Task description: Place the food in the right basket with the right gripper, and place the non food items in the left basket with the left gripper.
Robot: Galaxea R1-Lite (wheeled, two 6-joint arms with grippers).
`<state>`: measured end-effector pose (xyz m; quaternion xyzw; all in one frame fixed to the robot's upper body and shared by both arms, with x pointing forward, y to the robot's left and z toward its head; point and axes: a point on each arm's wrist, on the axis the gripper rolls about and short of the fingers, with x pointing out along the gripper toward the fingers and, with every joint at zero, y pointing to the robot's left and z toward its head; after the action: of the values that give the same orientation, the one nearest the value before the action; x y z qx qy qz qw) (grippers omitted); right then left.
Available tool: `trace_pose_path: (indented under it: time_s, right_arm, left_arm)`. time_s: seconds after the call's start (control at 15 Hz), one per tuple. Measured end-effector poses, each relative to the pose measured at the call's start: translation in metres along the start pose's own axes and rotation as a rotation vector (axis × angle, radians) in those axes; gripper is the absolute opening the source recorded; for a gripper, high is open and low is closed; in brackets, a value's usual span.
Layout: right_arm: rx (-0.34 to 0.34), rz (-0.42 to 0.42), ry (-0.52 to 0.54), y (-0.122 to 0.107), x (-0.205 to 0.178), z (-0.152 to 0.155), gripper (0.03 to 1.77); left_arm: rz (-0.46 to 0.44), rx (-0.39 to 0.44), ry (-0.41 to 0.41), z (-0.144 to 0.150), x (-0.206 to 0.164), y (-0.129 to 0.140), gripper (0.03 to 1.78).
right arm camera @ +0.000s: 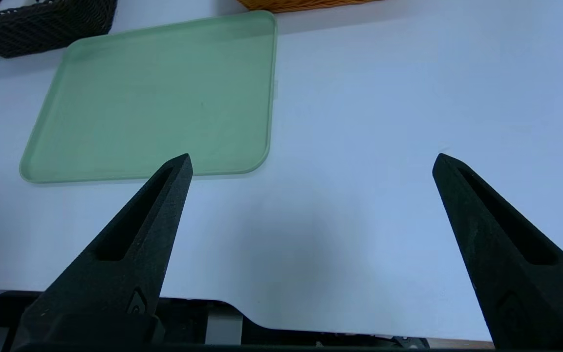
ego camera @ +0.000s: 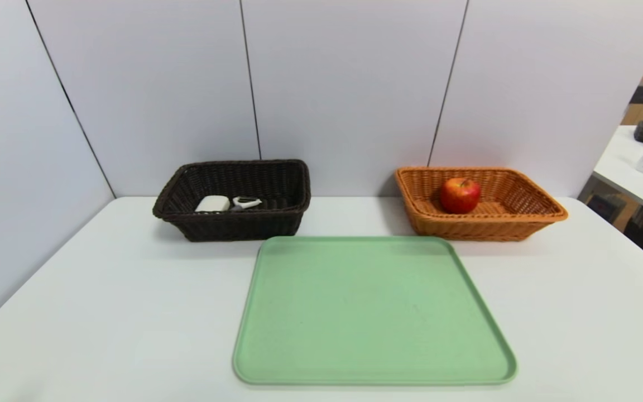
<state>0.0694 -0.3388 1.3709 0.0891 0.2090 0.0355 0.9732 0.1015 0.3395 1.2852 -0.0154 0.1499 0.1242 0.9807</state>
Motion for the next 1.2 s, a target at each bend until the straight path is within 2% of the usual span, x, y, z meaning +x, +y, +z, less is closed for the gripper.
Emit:
trace_pose_path:
  time_s: [0.4,0.53,0.73,1.0,1.2]
  right_arm:
    - [0.009,0.004,-0.034,-0.003,-0.025,-0.040,1.69]
    - [-0.008,0.009,-0.052,-0.004,-0.031,-0.050,1.69]
    - [-0.048,0.006,-0.089,-0.005,-0.038,-0.063,1.69]
    - [-0.050,0.002,-0.103,-0.007,-0.043,-0.080,1.69]
    - [-0.060,0.015,-0.141,-0.008,-0.044,-0.095,1.69]
  left_arm:
    - [-0.074,-0.023,-0.073,-0.034,-0.018,0.005,1.69]
    - [-0.082,-0.018,-0.094,-0.041,-0.024,0.006,1.69]
    - [-0.084,0.018,-0.131,-0.046,-0.029,0.007,1.69]
    - [-0.111,0.057,-0.158,-0.050,-0.032,0.009,1.69]
    - [-0.164,0.093,-0.170,-0.065,-0.036,0.010,1.69]
